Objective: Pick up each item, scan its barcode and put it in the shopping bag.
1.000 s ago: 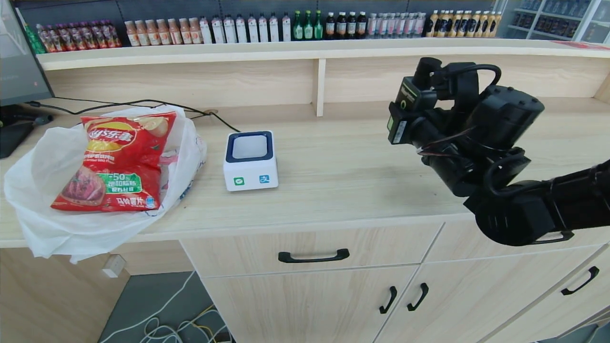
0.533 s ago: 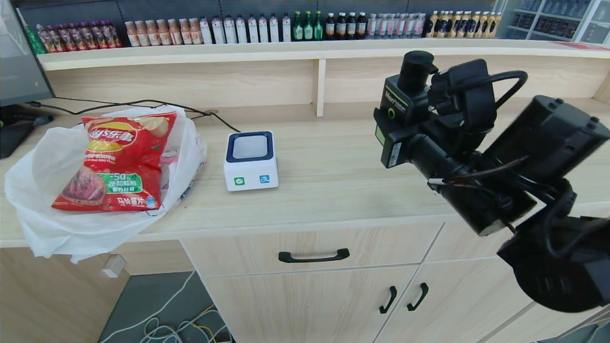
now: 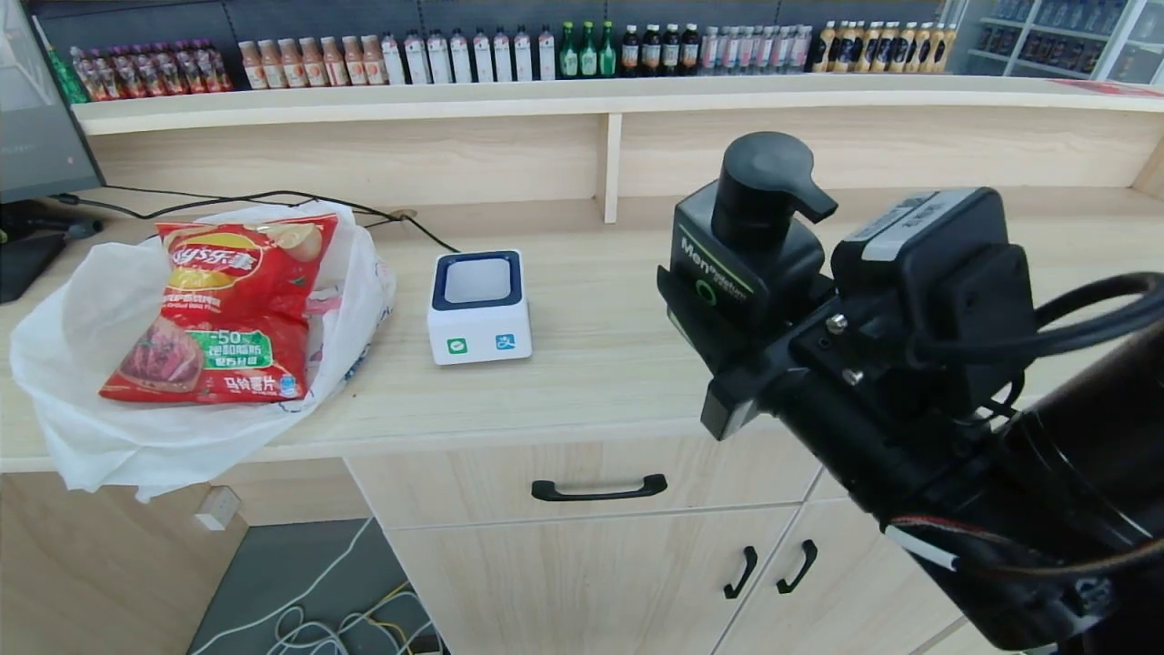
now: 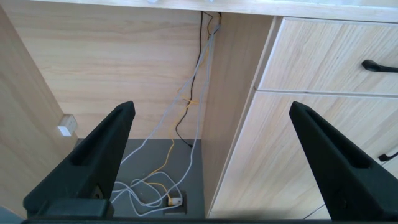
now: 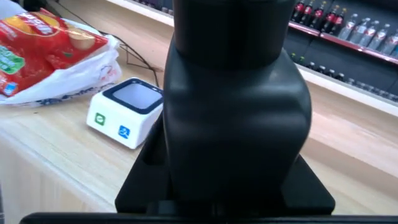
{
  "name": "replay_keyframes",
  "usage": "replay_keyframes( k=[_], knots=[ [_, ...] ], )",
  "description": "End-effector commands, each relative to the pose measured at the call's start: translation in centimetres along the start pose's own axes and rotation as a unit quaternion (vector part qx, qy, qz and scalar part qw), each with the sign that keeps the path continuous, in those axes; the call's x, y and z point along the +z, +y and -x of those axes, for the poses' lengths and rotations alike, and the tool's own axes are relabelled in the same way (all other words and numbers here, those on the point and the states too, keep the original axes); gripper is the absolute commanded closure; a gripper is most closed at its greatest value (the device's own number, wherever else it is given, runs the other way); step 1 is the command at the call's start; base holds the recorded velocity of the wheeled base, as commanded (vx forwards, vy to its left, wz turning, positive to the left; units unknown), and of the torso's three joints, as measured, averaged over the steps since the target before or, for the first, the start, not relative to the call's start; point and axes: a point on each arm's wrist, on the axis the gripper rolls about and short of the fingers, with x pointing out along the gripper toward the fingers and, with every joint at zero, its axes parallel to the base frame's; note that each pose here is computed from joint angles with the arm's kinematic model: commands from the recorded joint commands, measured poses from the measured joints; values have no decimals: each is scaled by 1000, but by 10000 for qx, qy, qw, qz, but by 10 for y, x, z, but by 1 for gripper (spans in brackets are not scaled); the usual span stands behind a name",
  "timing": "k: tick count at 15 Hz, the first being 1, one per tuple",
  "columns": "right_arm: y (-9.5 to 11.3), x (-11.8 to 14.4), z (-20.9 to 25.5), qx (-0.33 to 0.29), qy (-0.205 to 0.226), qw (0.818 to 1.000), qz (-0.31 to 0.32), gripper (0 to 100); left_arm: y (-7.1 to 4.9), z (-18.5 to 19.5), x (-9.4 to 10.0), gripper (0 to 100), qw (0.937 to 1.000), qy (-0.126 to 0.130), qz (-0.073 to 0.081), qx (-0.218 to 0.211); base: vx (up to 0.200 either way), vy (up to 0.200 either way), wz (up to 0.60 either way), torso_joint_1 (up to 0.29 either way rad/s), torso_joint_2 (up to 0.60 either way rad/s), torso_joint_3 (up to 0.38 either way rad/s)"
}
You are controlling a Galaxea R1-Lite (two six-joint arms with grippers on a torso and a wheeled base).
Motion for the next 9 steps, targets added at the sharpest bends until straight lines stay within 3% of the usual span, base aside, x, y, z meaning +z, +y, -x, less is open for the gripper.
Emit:
replay_keyframes(
  k=[1,4,7,9],
  knots=[
    [14,5,6,275,-59,9996,-43,100,0,0,0,0,10000,-2,2,1,0,0,0,0,0,0],
    [35,18,16,691,-254,9972,-129,100,0,0,0,0,10000,-2,2,1,0,0,0,0,0,0],
    [36,21,28,634,-599,9955,-365,100,0,0,0,0,10000,-2,2,1,0,0,0,0,0,0],
    [37,12,39,804,-498,9945,-454,100,0,0,0,0,10000,-2,2,1,0,0,0,0,0,0]
  ],
)
